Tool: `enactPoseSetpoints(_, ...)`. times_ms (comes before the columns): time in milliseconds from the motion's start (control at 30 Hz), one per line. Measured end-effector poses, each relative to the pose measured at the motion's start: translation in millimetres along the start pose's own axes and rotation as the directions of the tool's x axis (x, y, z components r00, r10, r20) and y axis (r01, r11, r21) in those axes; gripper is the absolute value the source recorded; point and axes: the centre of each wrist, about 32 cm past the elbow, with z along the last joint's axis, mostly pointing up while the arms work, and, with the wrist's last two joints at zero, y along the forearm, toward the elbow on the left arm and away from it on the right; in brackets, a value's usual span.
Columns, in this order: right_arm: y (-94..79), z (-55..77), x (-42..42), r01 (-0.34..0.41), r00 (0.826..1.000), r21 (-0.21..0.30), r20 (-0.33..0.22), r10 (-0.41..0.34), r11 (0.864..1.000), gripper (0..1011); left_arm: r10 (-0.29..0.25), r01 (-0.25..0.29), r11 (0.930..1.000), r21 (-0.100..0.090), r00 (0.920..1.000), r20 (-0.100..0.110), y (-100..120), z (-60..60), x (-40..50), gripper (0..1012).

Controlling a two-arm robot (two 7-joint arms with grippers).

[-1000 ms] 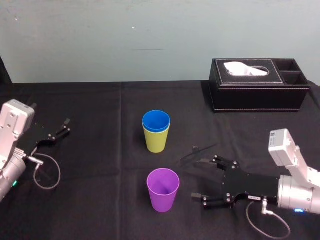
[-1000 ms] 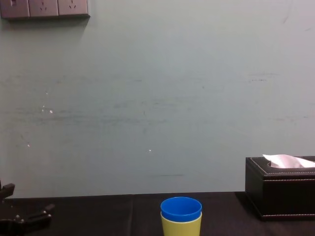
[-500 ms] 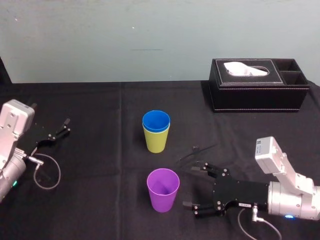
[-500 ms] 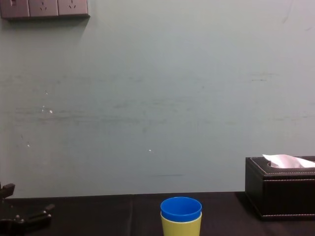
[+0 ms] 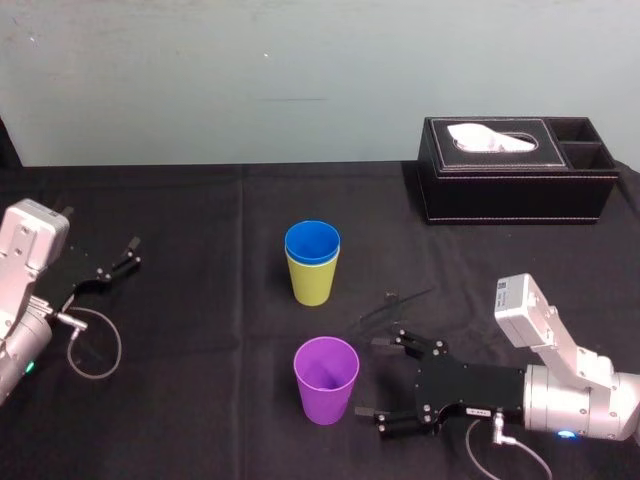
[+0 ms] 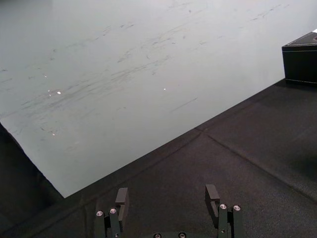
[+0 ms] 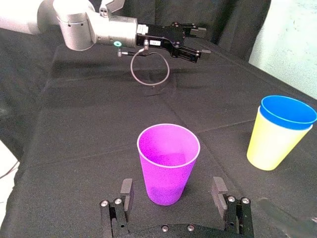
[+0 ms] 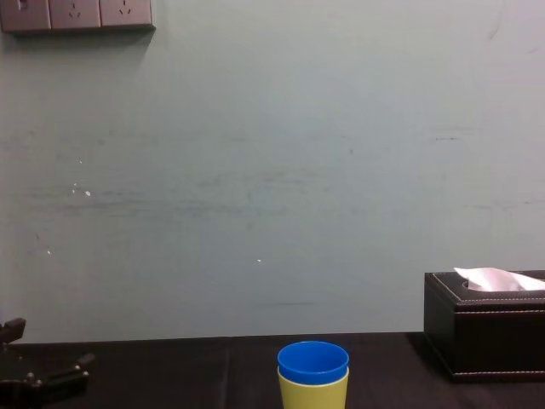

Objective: Stack the three plastic cups sequentially using one hand.

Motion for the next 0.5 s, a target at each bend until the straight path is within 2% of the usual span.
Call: enactPoseSetpoints(500,8.5,-0.2,1.0,-0.016,1.0,0.009,-0.017,0.016,1.0,1003,0.0,0.0,1.0,0.0,1.0,0.0,0.0,0.0,0.0,1010)
